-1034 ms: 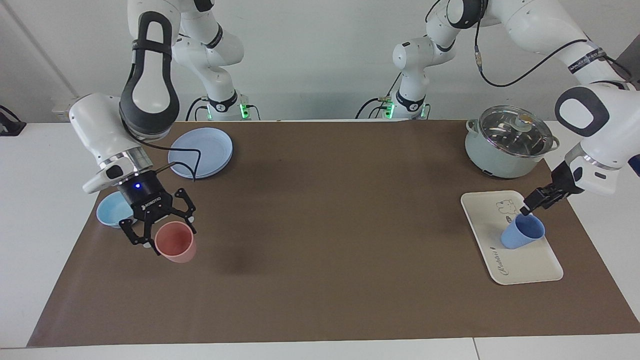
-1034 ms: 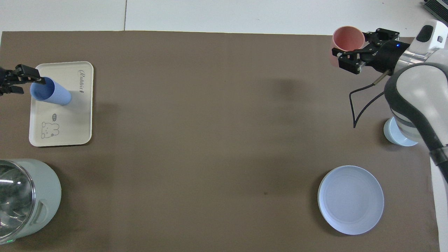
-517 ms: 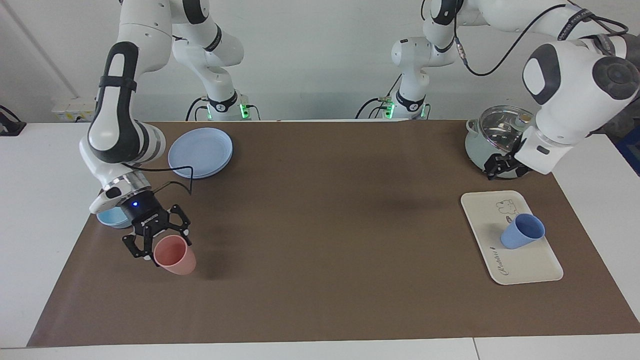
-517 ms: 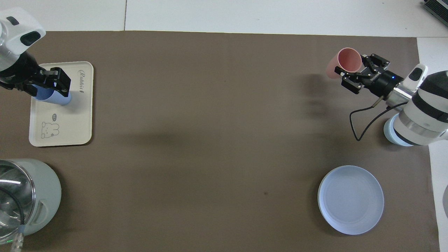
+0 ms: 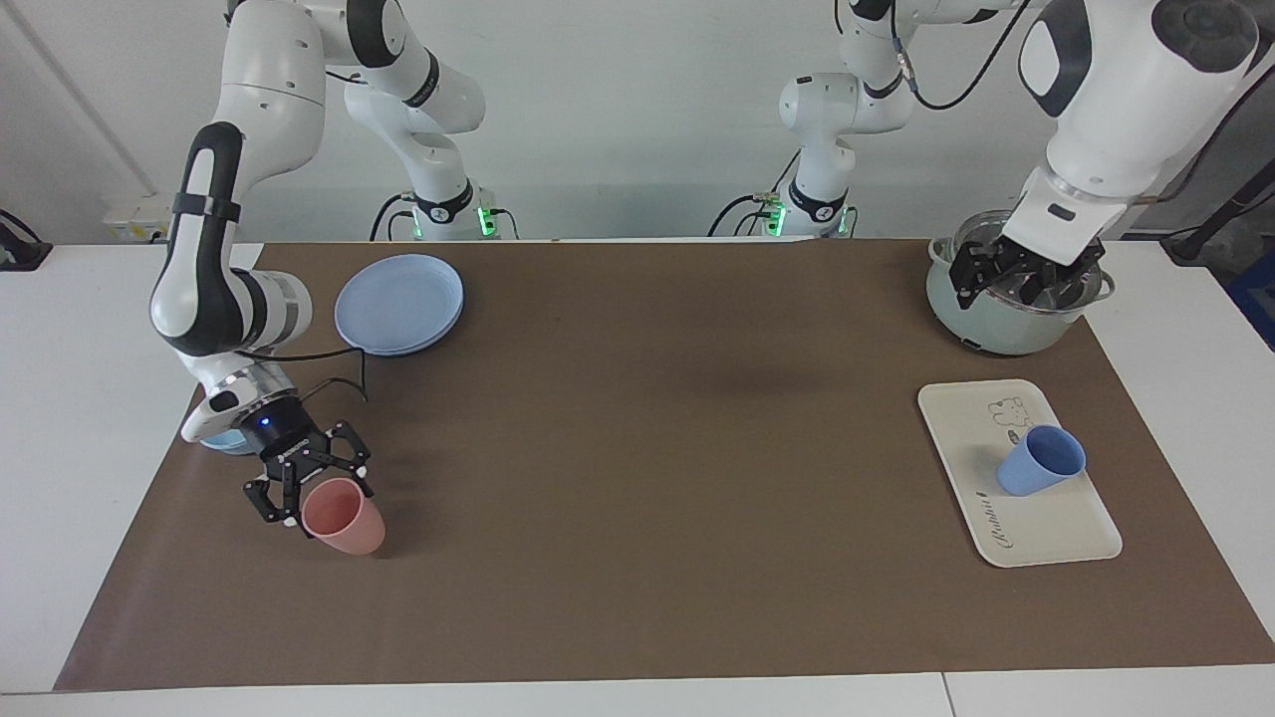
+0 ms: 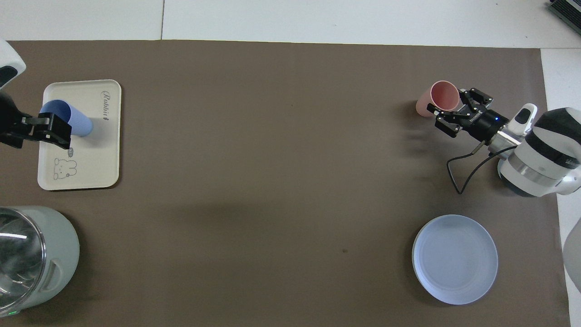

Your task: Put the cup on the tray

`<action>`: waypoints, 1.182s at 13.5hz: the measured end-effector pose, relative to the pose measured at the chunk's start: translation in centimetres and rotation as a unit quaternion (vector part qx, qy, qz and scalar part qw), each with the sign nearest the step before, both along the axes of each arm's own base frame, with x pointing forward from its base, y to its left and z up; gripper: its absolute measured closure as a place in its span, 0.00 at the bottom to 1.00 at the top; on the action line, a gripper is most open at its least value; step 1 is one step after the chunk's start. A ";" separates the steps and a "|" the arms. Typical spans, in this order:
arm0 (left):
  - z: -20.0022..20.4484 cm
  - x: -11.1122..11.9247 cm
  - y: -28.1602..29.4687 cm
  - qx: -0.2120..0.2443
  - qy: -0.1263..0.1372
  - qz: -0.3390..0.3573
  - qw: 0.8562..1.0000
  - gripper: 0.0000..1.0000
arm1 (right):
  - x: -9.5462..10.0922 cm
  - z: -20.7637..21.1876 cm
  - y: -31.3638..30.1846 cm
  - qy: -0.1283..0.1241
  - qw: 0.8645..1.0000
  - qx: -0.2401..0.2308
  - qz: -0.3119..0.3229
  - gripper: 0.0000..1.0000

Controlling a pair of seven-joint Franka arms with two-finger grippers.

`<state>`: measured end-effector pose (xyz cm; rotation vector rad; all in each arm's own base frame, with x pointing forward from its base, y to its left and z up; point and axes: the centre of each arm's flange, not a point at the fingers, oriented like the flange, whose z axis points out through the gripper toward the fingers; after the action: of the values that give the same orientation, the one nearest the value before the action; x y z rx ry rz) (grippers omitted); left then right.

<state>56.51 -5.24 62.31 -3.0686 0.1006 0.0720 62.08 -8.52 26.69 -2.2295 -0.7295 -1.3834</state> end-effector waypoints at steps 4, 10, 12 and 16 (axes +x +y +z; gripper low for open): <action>-2.1 -1.0 -0.2 -0.013 -0.019 -0.002 1.000 0.22 | -0.2 0.6 -0.5 0.000 1.000 -0.024 -0.016 0.00; -1.6 -1.7 0.0 -0.046 -0.025 0.009 0.999 0.07 | -0.1 10.3 3.4 -0.019 0.997 -0.040 -0.067 0.00; -1.6 -1.7 0.3 -0.050 -0.024 0.013 0.998 0.05 | -0.4 12.2 3.4 -0.020 0.996 -0.055 -0.072 0.00; -1.5 -1.8 0.4 -0.050 -0.025 0.014 0.998 0.00 | -0.3 14.5 2.2 0.003 0.993 -0.104 -0.049 0.00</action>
<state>54.75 -4.82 60.78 -3.1701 0.0607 -0.0102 61.83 -6.35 41.15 -2.4584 -0.8058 -1.4009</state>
